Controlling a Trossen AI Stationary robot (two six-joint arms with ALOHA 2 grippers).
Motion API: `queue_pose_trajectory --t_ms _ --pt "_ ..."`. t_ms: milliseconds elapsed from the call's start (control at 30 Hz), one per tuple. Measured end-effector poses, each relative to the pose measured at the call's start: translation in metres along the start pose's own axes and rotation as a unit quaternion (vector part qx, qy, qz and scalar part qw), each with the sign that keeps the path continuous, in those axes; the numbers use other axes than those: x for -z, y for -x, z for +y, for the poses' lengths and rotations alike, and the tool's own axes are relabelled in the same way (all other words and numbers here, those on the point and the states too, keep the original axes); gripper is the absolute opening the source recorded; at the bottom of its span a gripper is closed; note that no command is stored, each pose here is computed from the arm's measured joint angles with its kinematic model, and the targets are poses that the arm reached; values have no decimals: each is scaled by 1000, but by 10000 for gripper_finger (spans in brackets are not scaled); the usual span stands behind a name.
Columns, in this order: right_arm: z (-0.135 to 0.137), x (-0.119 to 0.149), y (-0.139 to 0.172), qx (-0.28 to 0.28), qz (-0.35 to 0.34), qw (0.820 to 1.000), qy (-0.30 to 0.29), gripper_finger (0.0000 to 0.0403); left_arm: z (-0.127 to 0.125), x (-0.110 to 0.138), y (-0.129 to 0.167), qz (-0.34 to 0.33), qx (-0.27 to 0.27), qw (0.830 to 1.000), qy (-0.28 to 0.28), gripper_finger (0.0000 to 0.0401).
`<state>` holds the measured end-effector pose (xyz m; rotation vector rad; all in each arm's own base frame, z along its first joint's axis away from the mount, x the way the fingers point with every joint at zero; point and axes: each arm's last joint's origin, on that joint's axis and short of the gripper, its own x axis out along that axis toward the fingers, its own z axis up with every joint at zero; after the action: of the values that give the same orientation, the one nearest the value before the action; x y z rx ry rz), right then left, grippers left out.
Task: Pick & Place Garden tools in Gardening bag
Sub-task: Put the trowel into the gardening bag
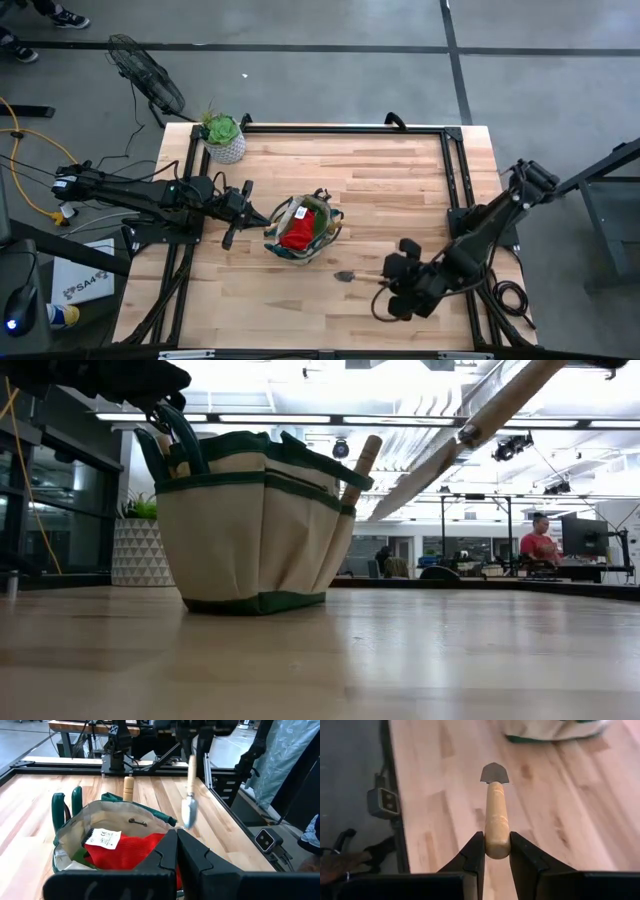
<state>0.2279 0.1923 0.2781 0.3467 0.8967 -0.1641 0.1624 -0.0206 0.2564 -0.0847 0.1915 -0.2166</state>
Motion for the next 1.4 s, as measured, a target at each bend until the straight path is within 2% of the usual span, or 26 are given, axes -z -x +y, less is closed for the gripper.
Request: queue_pose_trajectory --t_ms 233,433,767,1000,1400 --pt "-6 -40 20 -2 25 999 -40 54 0 0 0 0 0 1000 0 0" --pt "-14 -62 28 0 23 998 -57 54 0 0 0 0 0 1000 0 0" --pt "-14 -85 33 -4 20 998 -63 54 0 0 0 0 0 1000 0 0" --pt "-15 -96 20 22 49 997 -63 54 0 0 0 0 0 1000 0 0" --pt "-20 -120 8 37 51 995 -72 54 0 0 0 0 0 1000 0 0"
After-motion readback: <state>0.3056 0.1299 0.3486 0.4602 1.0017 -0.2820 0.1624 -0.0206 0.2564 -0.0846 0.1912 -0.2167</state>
